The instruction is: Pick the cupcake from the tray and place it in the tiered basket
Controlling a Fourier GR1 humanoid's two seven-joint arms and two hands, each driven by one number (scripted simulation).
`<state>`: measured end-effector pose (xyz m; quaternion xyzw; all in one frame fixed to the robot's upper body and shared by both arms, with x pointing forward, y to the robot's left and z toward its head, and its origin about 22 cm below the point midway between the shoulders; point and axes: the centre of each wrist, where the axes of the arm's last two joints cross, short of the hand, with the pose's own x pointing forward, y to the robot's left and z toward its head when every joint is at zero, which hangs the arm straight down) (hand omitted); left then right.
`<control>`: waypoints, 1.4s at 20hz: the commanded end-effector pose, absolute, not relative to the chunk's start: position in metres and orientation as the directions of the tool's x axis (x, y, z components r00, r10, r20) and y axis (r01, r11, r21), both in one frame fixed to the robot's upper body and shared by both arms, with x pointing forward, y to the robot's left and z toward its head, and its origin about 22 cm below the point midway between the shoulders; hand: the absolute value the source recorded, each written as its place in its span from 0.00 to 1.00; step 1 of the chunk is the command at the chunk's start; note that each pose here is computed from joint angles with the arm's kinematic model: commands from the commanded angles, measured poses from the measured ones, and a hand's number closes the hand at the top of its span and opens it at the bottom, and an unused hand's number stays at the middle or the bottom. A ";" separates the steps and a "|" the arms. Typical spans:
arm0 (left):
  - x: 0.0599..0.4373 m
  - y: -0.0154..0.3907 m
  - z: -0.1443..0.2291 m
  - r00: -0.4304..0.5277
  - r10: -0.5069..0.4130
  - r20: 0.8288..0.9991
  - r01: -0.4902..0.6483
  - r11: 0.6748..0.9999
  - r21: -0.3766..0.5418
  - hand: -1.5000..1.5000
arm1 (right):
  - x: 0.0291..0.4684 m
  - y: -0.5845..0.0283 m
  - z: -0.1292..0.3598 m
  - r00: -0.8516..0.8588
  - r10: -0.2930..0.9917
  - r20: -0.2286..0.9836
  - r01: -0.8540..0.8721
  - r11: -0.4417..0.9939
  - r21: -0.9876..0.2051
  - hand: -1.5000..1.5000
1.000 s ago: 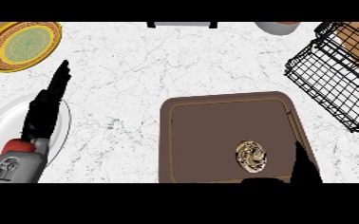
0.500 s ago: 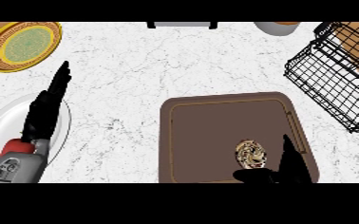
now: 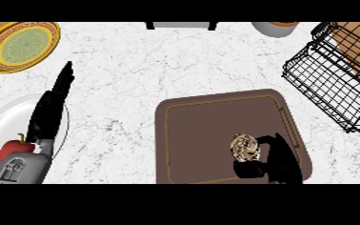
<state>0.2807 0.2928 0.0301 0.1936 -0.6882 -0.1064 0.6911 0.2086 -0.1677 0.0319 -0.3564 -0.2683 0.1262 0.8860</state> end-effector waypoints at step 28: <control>0.302 0.282 0.043 -0.004 -0.410 0.912 -0.066 0.910 0.409 0.50 | 0.431 -0.124 0.235 0.586 0.498 0.639 0.676 0.134 -0.725 1.00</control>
